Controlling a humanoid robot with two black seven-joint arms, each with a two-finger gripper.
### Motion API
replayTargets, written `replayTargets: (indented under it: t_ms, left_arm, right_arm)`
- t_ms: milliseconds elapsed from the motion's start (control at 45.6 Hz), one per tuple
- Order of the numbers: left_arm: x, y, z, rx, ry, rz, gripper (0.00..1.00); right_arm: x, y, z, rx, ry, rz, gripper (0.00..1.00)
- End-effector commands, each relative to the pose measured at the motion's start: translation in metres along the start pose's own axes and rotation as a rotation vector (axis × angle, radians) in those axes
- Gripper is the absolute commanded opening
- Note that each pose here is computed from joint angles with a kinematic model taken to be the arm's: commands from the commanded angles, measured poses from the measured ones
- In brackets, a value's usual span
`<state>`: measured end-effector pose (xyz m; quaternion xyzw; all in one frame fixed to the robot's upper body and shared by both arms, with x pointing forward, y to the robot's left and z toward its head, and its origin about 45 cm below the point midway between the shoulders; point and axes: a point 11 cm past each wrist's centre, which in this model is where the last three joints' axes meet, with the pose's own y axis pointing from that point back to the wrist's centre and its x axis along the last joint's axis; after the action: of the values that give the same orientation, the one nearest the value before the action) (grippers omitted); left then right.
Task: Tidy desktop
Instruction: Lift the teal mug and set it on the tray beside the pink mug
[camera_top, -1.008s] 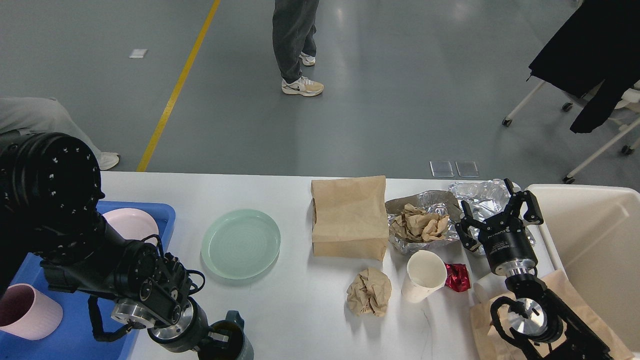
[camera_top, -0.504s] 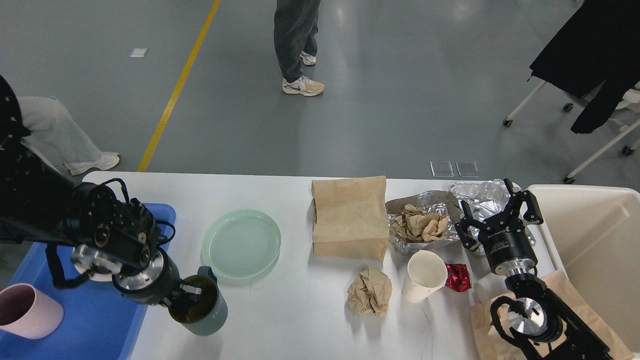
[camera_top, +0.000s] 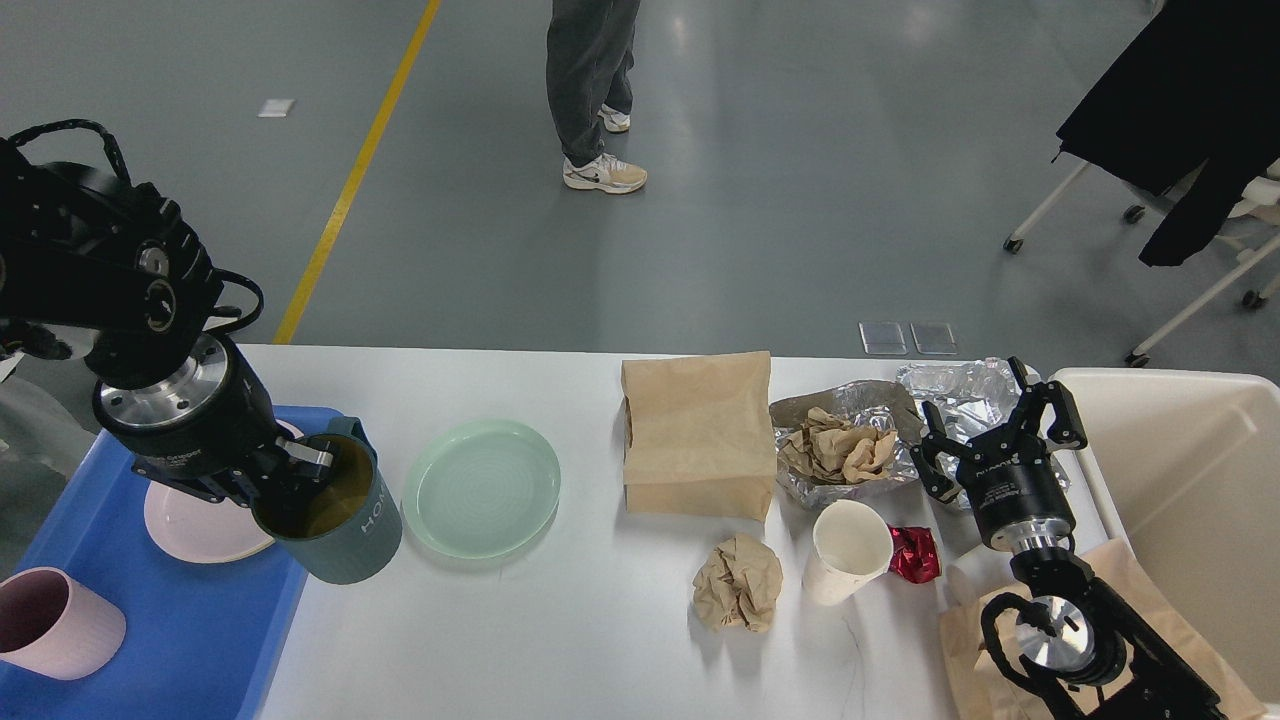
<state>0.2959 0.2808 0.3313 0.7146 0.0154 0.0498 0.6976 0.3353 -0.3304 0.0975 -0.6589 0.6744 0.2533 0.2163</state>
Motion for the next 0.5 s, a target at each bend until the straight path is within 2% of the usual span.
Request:
replayTargets:
  t_ms: [0, 110, 263, 482]
  left_arm:
    - [0.000, -0.011, -0.034, 0.005, 0.042, -0.012, 0.00]
    - [0.002, -0.029, -0.082, -0.040, 0.107, -0.012, 0.00]
    - [-0.009, -0.081, -0.154, 0.023, 0.159, -0.030, 0.00]
    - [-0.020, -0.134, -0.211, 0.051, 0.233, -0.019, 0.00]
  right_arm:
    - [0.000, 0.000, 0.000, 0.000, 0.000, 0.000, 1.00]
    - [0.000, 0.000, 0.000, 0.001, 0.000, -0.001, 1.00]
    - [0.000, 0.000, 0.000, 0.001, 0.000, -0.001, 1.00]
    - [0.000, 0.000, 0.000, 0.000, 0.000, 0.000, 1.00]
